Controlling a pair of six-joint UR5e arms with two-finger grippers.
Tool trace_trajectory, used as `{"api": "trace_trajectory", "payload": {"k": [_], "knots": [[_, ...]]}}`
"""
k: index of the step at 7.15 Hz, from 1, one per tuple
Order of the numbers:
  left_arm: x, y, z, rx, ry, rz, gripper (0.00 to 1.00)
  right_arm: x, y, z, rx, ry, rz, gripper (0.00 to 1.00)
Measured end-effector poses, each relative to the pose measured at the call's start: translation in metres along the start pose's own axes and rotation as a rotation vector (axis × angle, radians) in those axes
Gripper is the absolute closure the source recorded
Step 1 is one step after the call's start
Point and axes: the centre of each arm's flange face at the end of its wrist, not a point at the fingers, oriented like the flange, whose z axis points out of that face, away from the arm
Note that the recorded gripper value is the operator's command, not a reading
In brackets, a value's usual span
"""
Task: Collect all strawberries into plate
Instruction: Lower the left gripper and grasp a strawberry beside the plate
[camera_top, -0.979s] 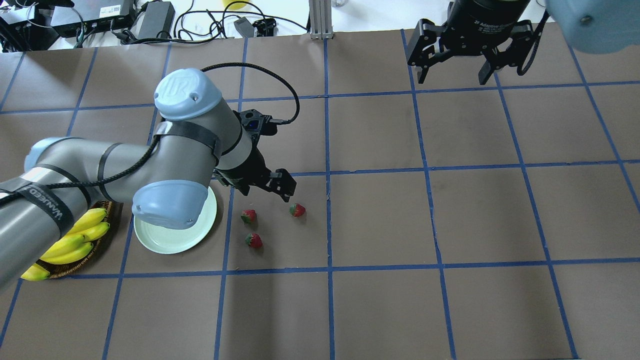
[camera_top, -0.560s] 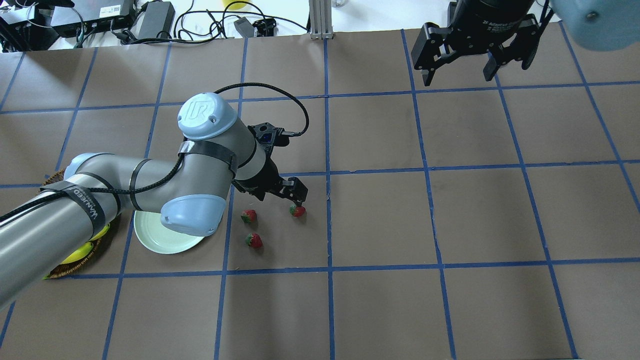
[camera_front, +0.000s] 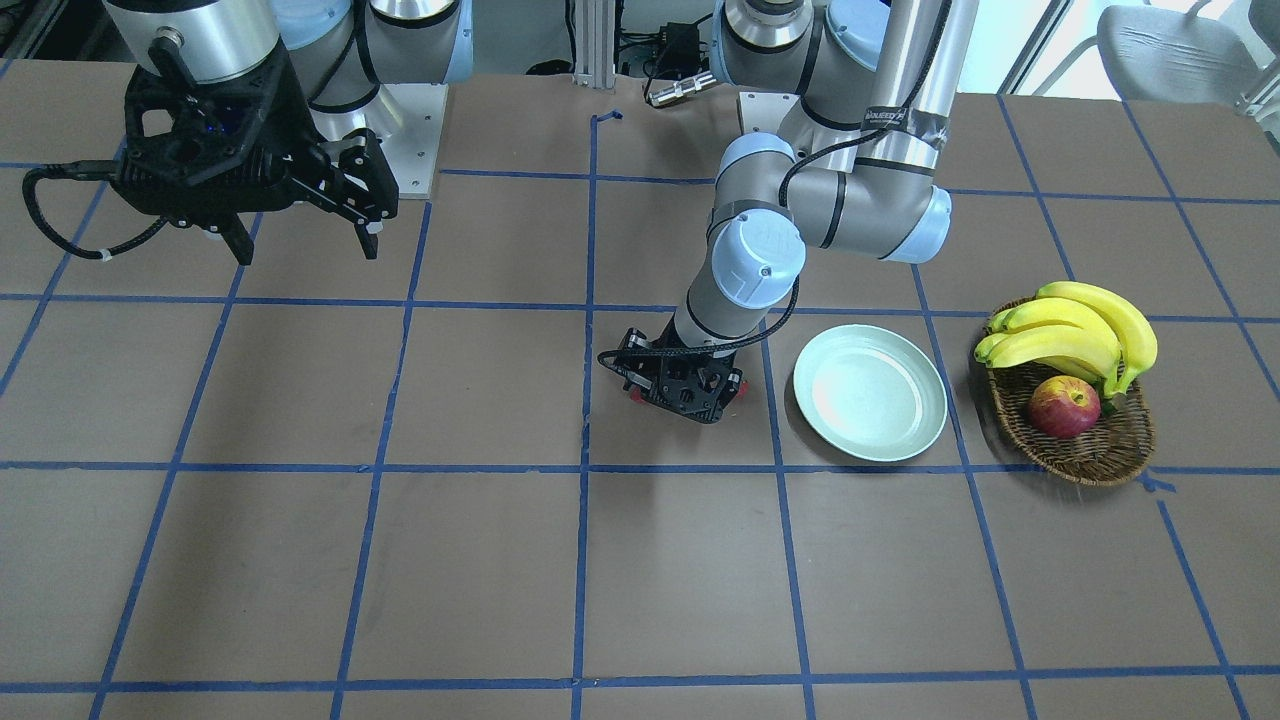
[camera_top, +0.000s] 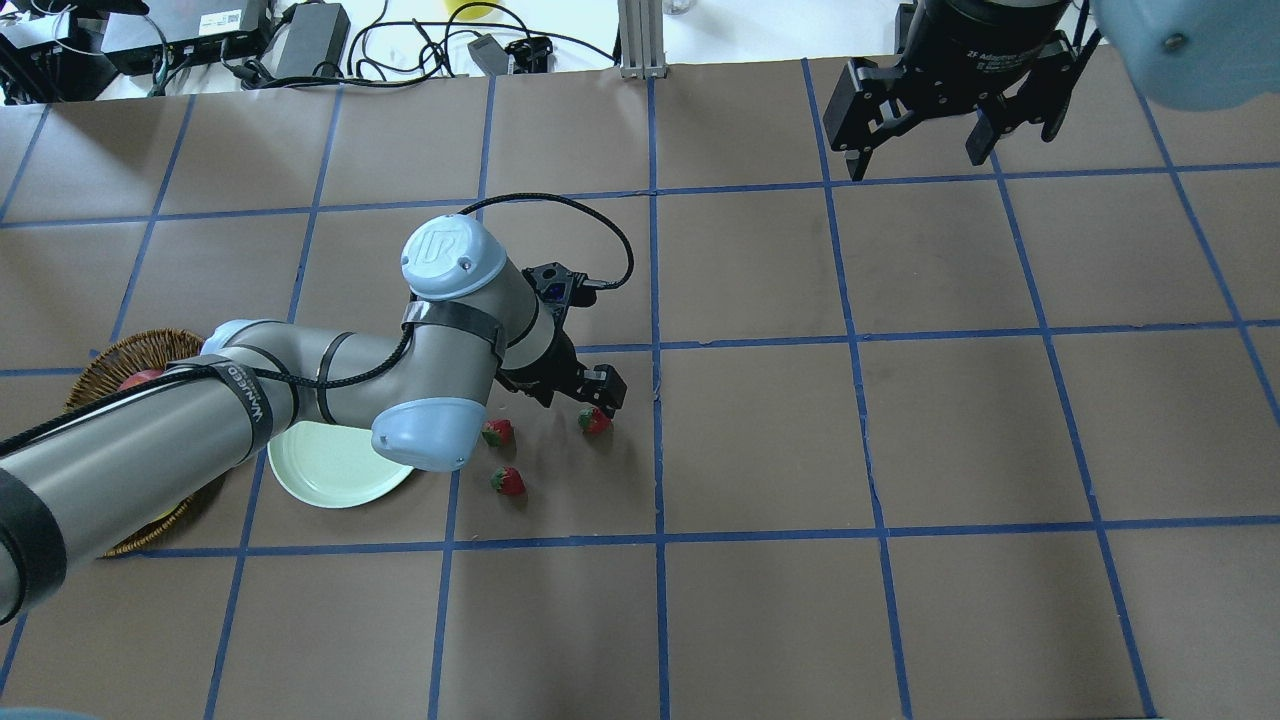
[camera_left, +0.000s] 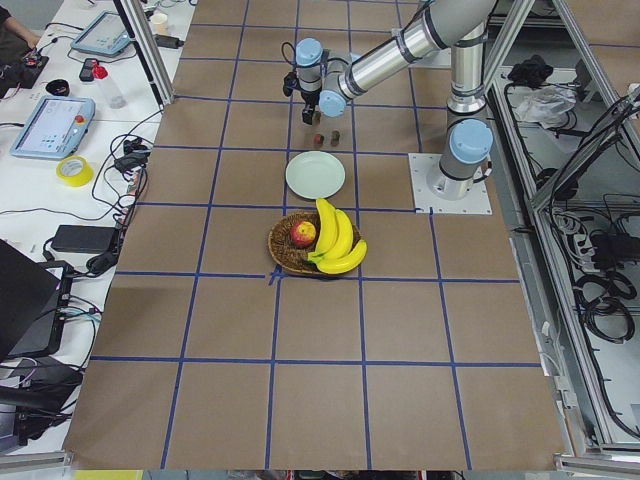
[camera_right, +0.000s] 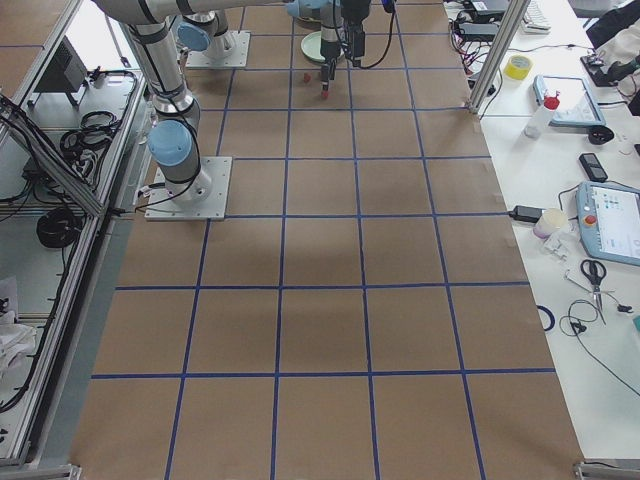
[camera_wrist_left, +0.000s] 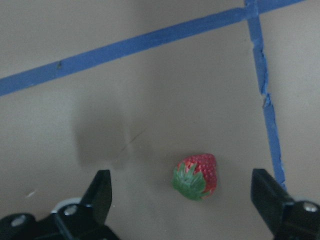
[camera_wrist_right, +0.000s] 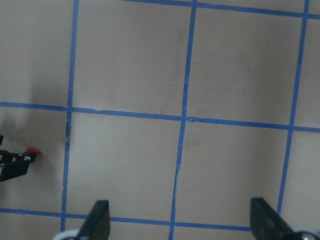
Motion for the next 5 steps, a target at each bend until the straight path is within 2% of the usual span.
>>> {"api": "trace_trajectory", "payload": {"k": [1,3,5], "knots": [[0.002,0.001,0.007,-0.011,0.001,0.002,1.00,0.000,0.000,0.000,-0.001,0.001,0.000,0.00],[0.011,0.002,0.014,-0.021,-0.001,-0.026,1.00,0.000,0.000,0.001,-0.001,0.001,0.000,0.00],[0.010,-0.002,-0.004,0.012,-0.050,-0.050,1.00,0.000,0.000,0.000,0.004,0.002,0.000,0.00]]}}
